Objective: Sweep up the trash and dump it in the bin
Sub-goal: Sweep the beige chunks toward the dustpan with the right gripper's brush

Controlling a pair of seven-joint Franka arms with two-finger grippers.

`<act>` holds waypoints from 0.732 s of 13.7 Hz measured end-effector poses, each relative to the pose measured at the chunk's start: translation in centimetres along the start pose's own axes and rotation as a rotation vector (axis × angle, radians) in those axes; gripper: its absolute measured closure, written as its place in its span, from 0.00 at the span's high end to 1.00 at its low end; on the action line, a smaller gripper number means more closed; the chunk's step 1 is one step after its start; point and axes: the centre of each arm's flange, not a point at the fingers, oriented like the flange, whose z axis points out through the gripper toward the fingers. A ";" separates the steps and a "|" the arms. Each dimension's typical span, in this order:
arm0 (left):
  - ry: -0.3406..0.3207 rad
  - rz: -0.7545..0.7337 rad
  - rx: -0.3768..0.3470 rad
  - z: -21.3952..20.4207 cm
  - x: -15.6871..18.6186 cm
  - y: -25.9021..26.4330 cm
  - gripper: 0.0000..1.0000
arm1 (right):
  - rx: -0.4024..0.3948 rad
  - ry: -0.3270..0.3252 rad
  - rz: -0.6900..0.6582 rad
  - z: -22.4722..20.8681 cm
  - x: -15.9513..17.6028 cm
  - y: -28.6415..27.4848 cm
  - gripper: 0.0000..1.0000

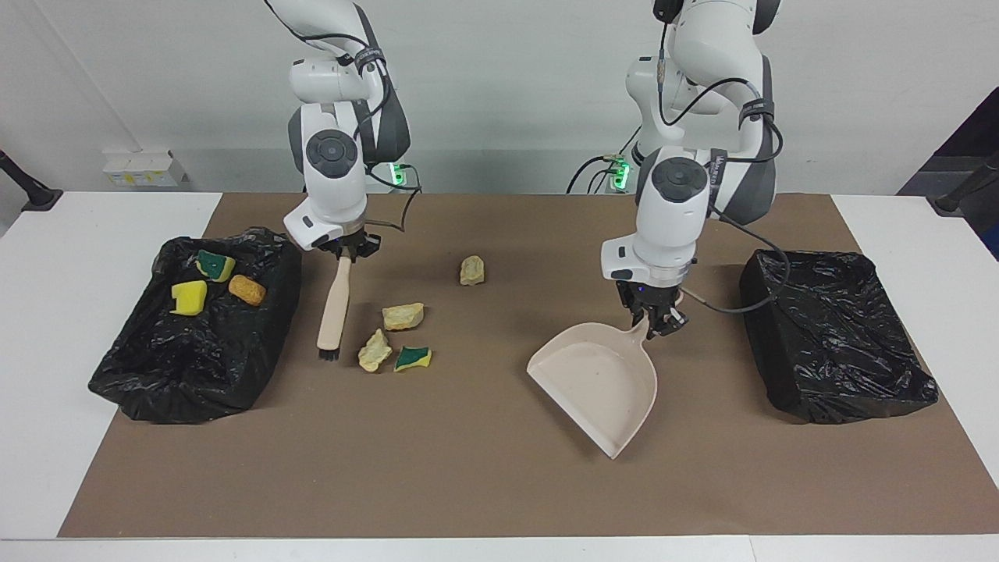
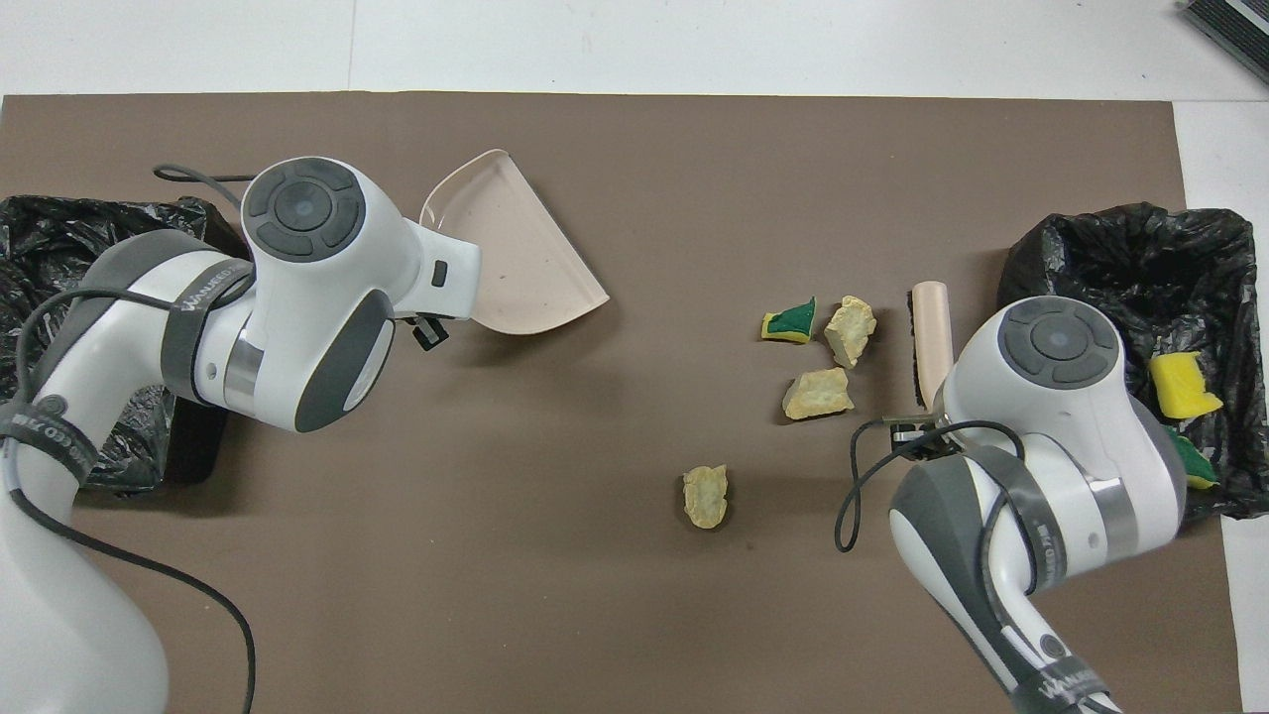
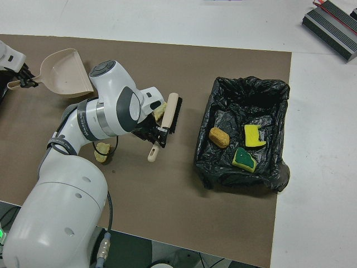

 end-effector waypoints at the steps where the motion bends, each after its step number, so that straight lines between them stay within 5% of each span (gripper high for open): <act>1: -0.006 0.048 -0.006 0.4 -0.6 -0.4 0.31 | 0.007 0.006 -0.007 0.8 0.5 -0.3 0.26; 10: 0.003 0.473 0.002 2.0 -4.3 -3.9 0.31 | 0.030 0.032 -0.167 3.6 2.1 -3.7 0.26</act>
